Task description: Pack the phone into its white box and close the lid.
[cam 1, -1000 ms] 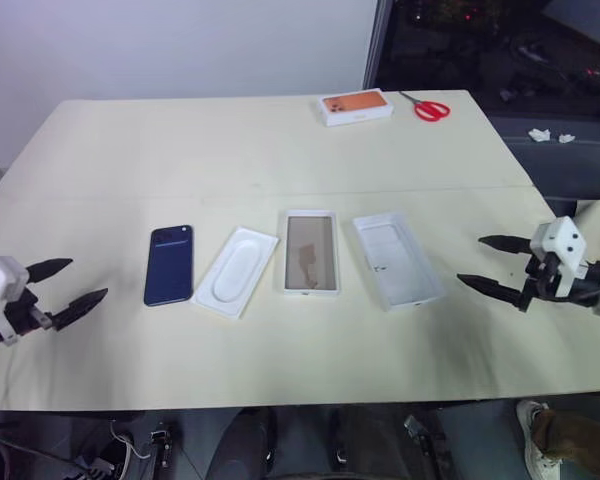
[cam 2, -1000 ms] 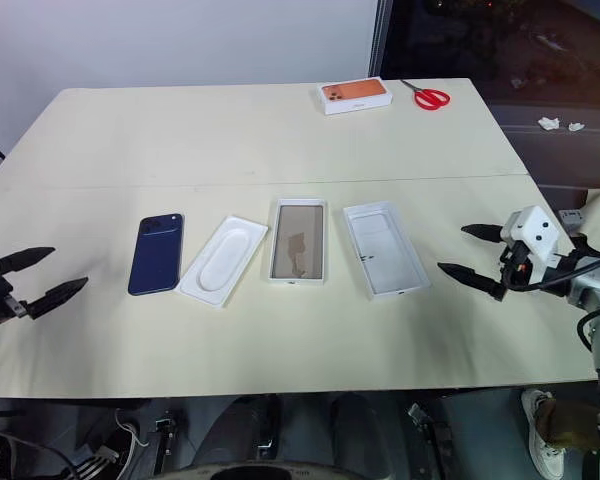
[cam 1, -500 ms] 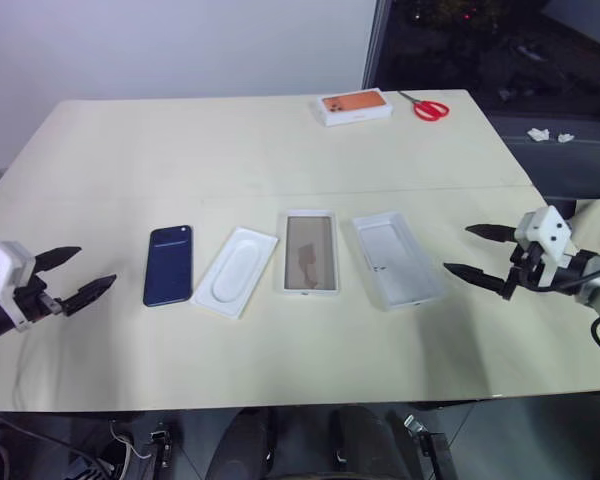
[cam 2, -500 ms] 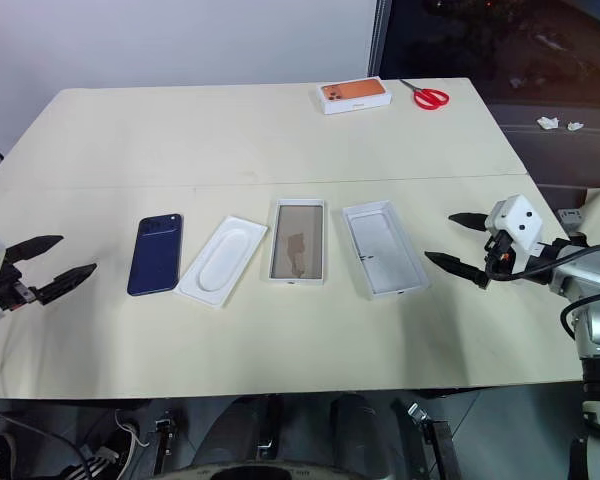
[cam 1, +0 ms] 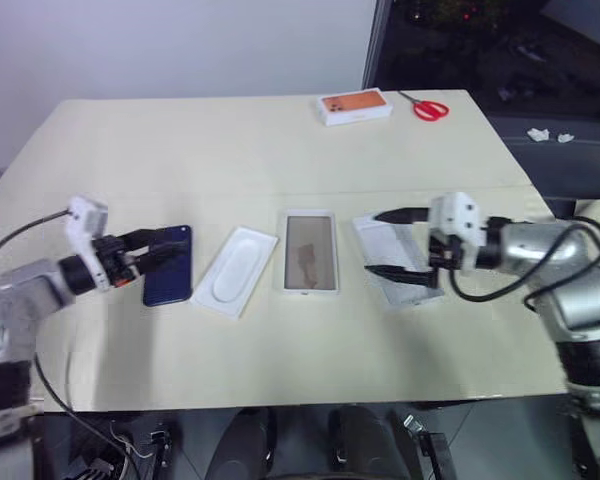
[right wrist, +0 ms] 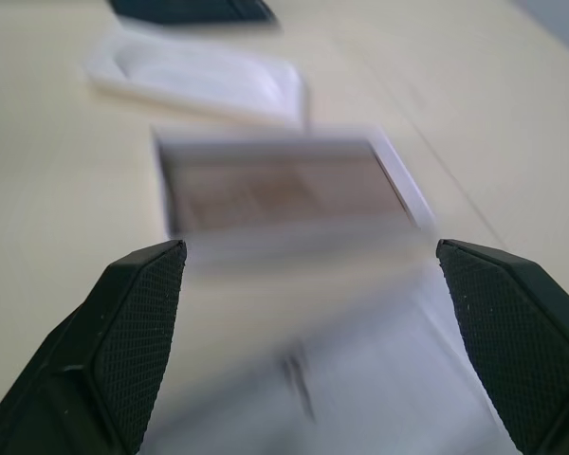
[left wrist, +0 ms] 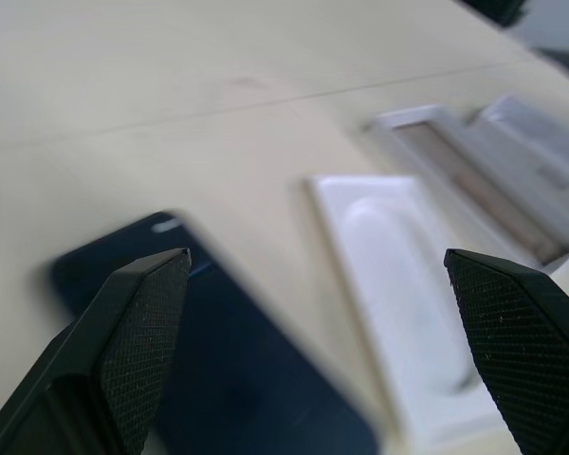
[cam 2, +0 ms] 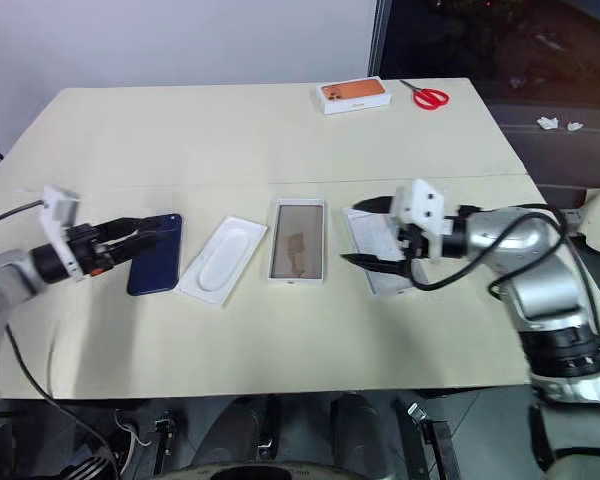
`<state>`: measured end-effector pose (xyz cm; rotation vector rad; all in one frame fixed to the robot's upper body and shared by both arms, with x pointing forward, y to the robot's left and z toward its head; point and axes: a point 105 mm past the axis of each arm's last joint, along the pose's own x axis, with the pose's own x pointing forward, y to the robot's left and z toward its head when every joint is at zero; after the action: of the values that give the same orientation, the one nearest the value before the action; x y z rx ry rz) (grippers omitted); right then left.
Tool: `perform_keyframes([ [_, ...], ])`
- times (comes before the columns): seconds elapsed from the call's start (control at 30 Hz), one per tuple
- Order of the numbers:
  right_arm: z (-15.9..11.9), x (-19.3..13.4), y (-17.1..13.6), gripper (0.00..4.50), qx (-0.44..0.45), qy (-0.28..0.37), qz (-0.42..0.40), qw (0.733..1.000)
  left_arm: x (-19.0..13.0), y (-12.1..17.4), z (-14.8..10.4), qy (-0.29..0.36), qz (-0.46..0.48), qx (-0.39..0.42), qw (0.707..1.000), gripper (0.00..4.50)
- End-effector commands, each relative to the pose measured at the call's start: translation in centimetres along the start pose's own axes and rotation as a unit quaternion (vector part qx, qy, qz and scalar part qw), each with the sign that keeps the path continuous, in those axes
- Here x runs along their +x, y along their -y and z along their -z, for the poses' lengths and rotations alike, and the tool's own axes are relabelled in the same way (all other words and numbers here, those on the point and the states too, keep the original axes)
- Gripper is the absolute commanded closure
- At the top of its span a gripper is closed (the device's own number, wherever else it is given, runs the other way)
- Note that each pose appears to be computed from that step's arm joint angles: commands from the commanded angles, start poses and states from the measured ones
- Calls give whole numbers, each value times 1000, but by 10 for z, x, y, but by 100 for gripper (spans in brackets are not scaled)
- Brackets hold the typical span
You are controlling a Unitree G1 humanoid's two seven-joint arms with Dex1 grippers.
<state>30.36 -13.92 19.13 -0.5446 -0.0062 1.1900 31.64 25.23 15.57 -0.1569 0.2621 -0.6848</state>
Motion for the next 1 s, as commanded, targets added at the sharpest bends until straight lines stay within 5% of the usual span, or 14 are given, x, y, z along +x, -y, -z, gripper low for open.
perform_keyframes([
  [0.03,-10,15,2,8,-11,22,11,1000,18,1,2,-12,-3,-51,999,0],
  [0.5,-1,17,-2,8,-2,22,26,999,54,25,45,-122,45,-192,973,0],
  [1.0,-2,18,1,8,-12,28,43,999,70,30,56,-125,50,-268,954,0],
])
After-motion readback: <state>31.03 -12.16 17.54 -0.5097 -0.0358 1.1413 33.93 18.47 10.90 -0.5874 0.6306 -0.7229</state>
